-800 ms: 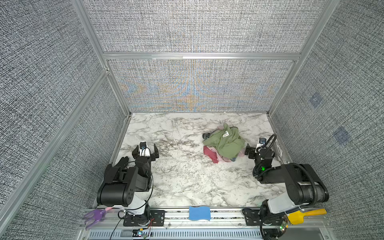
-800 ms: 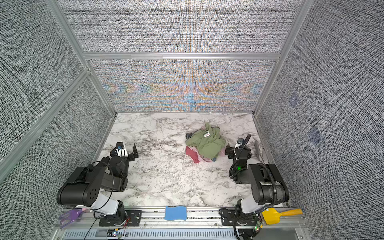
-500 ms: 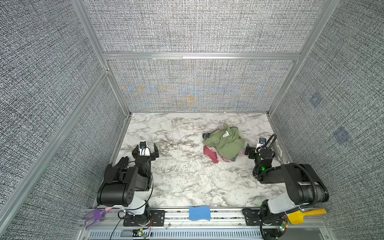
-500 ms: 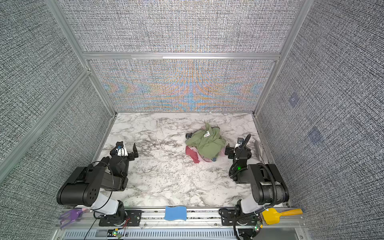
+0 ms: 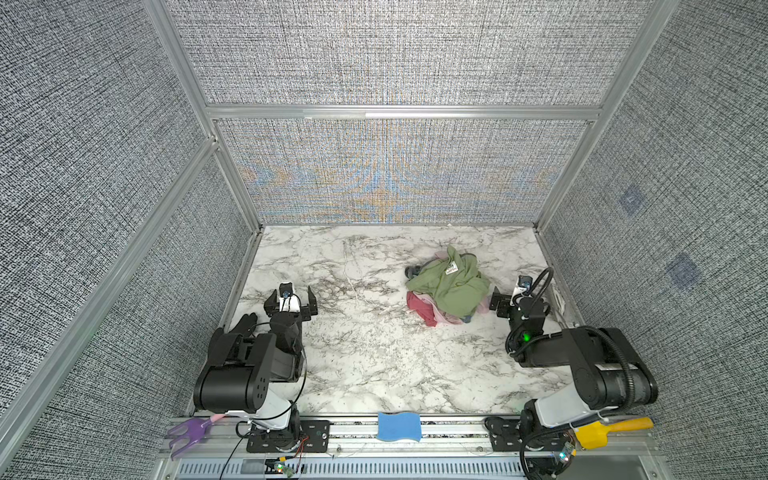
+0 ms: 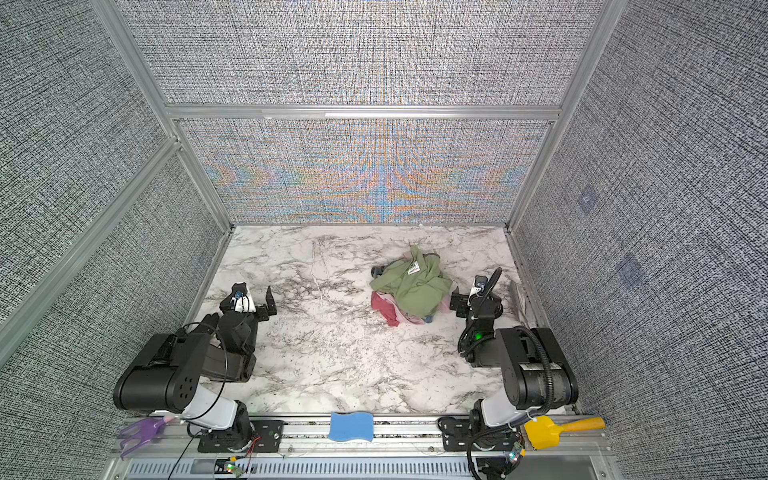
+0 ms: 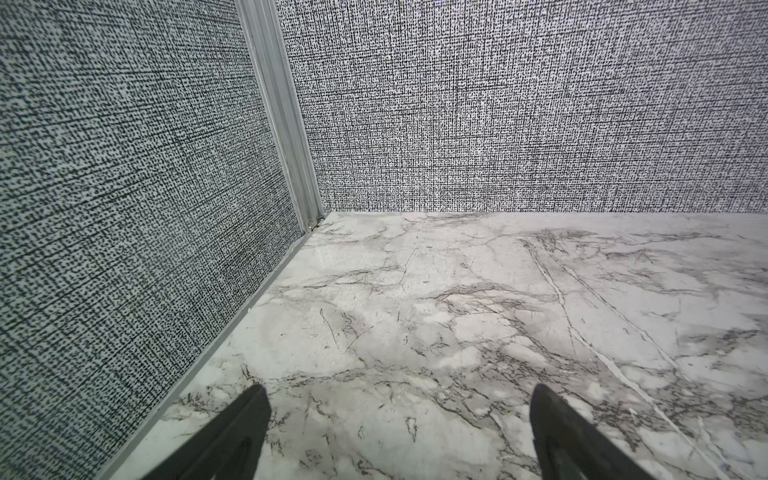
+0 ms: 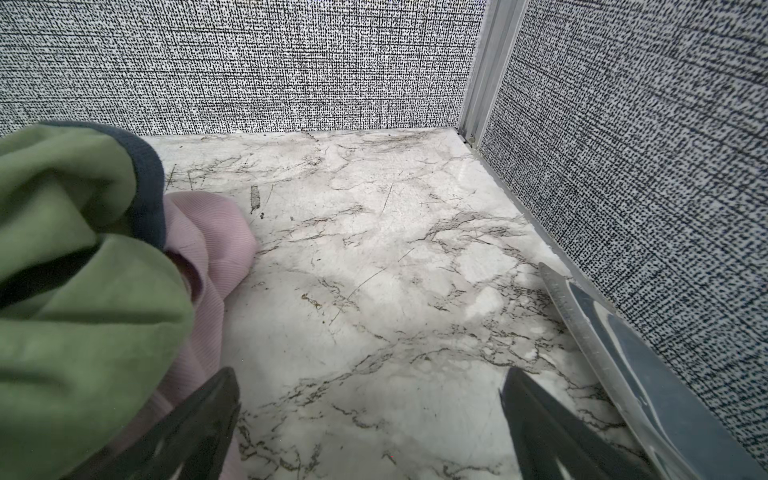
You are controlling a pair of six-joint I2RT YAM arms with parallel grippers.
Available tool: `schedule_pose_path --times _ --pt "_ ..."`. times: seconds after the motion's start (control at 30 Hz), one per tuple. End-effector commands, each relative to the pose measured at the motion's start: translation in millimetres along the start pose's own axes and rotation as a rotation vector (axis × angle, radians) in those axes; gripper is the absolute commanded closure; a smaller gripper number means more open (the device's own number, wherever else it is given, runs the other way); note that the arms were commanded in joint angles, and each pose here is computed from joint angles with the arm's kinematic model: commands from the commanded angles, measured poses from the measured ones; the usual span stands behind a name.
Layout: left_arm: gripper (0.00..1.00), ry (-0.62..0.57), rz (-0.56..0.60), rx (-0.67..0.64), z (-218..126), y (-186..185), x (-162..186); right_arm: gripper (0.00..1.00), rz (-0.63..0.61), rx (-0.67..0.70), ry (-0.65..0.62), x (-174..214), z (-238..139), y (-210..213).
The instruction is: Pick out a specific cloth from the pile
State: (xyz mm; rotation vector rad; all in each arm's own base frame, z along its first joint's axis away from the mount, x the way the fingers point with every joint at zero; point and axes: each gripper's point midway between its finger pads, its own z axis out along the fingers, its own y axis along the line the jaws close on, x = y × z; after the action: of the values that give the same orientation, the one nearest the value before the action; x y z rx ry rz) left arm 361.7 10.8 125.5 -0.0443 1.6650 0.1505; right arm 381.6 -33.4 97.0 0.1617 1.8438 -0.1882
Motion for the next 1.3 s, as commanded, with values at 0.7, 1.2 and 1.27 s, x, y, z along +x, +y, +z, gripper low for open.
schedule_pose_path --times 0.7,1.2,1.27 --pt "0.33 0.170 -0.183 0.466 -19.7 -143.7 -89.2 0.16 -0.011 -0.160 0.172 -71.6 -55.6 72.3" --pt "0.46 0.653 -0.119 0.914 -77.0 -351.5 31.0 0.22 0.120 -0.308 0.277 -62.3 -82.8 100.5" --pt "0.48 0.685 -0.098 0.922 -75.2 -364.2 38.2 0.22 0.126 -0.307 0.275 -60.7 -86.6 98.2"
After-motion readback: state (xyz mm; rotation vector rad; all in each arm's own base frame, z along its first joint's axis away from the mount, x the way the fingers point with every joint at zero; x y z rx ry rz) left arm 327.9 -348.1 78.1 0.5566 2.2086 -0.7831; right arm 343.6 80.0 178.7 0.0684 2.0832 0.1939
